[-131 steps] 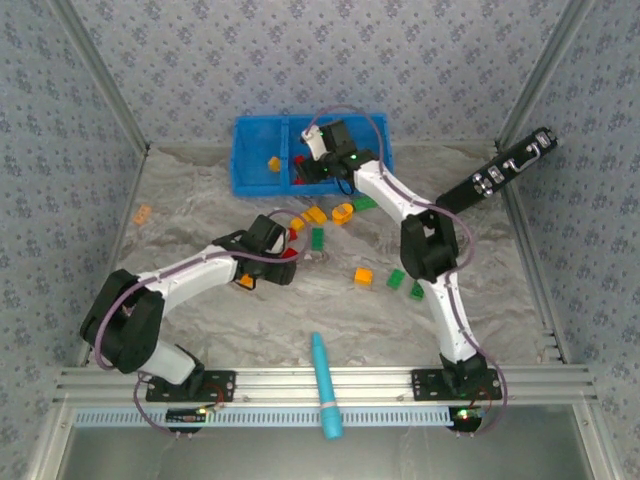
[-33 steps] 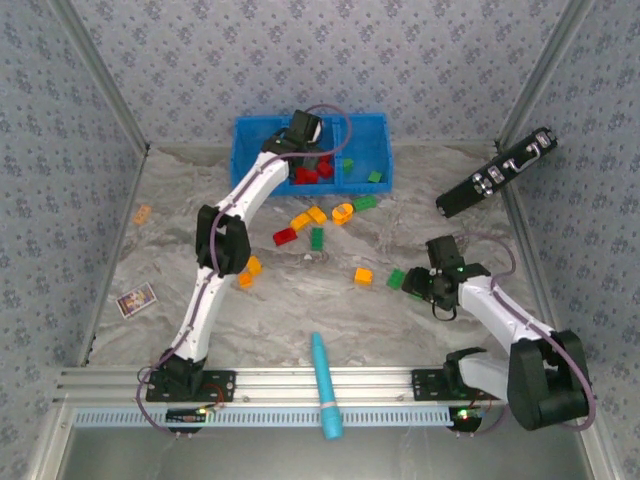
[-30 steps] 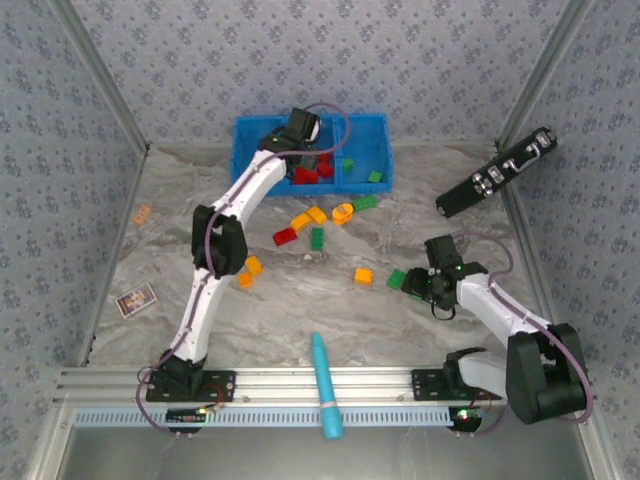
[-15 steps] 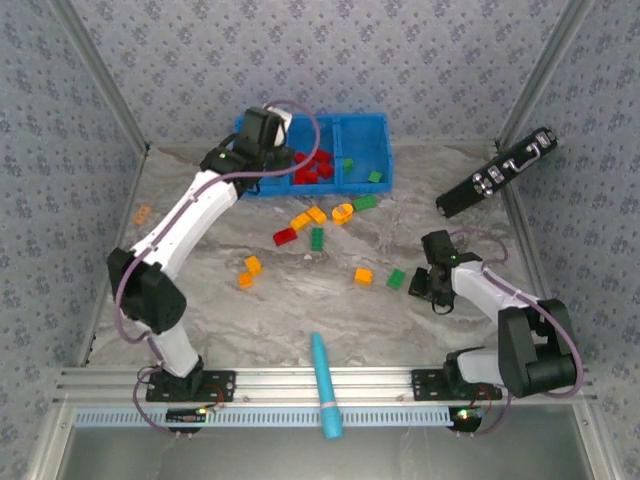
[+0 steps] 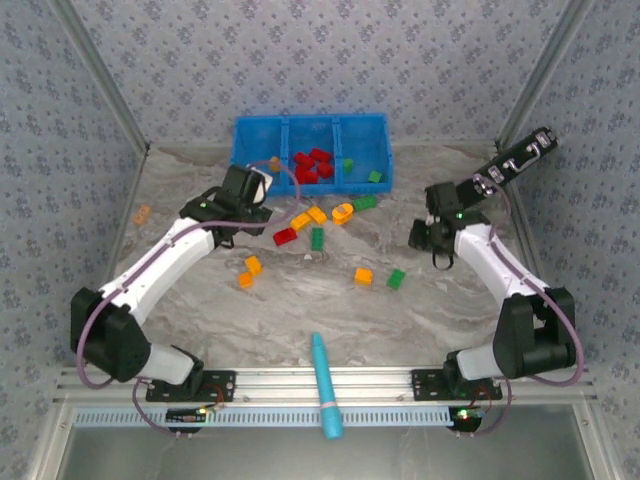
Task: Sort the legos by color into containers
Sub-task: Pick up the lego from the middle-right of the table, then place the lego in the container.
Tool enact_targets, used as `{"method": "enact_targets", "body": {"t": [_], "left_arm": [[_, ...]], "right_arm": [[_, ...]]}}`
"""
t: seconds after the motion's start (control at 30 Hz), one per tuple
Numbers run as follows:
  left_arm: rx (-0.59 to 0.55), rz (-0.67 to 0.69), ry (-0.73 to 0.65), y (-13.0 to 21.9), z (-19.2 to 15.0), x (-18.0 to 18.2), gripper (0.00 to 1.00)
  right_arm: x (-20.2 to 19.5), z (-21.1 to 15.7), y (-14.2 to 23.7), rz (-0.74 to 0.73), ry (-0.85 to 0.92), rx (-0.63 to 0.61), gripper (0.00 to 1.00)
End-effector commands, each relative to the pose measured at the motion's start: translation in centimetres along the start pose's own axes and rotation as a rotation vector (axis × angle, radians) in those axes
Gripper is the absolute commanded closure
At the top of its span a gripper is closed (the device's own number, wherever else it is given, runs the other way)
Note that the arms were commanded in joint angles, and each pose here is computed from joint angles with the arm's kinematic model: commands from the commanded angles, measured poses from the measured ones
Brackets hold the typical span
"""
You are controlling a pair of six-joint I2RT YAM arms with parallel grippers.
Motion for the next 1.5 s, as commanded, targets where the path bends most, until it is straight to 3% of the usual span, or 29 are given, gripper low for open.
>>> {"method": "enact_targets", "body": {"t": [0.0, 0.13, 0.27, 0.57, 0.8, 0.97, 1.23, 1.47], "left_arm": [[-0.011, -0.007, 0.006, 0.9, -1.2, 0.4, 0.27], [-0.007, -0.026, 0.028, 0.9, -3.5, 0.0, 0.26], [-0.023, -0.028, 0.062, 0.8, -4.9, -0.1, 0.24], [0.027, -0.044, 0.099, -0.3, -6.1, -0.4, 0.24], [0.040, -0.105, 0.107, -1.9, -5.9, -1.2, 0.24], [0.059, -0.165, 0.072, -3.4, -5.5, -2.0, 0.24], [0.045, -0.214, 0.060, -6.0, -3.9, -2.7, 0.24], [0.000, -0.237, -0.050, -10.8, -1.6, -3.8, 0.23]], "right_arm": [[2.6, 4.4, 2.7, 0.047, 0.110, -0.108, 0.74], [7.1, 9.3, 3.7, 0.161, 0.171, -0.244, 0.74], [11.6, 13.0, 2.2, 0.250, 0.206, -0.331, 0.74], [18.9, 16.9, -4.8, 0.315, 0.281, -0.354, 0.74], [19.9, 17.1, -11.2, 0.329, 0.248, -0.263, 0.73], [19.9, 16.8, -13.8, 0.339, 0.237, -0.218, 0.71], [19.7, 16.5, -14.5, 0.358, 0.248, -0.187, 0.59], [20.5, 16.1, -11.5, 0.433, 0.293, -0.180, 0.49]]}}
Point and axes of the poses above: each hand's point on the last joint's axis, 136 mm out from that joint toward the fingers, its own y axis back along the fingers, its own x axis along the line the jaws close on, z = x × y, the point moved 8 cm from there along y, back along the fingers, and after that the axes turned 13 degrees about -y, right-handed, at the moved point
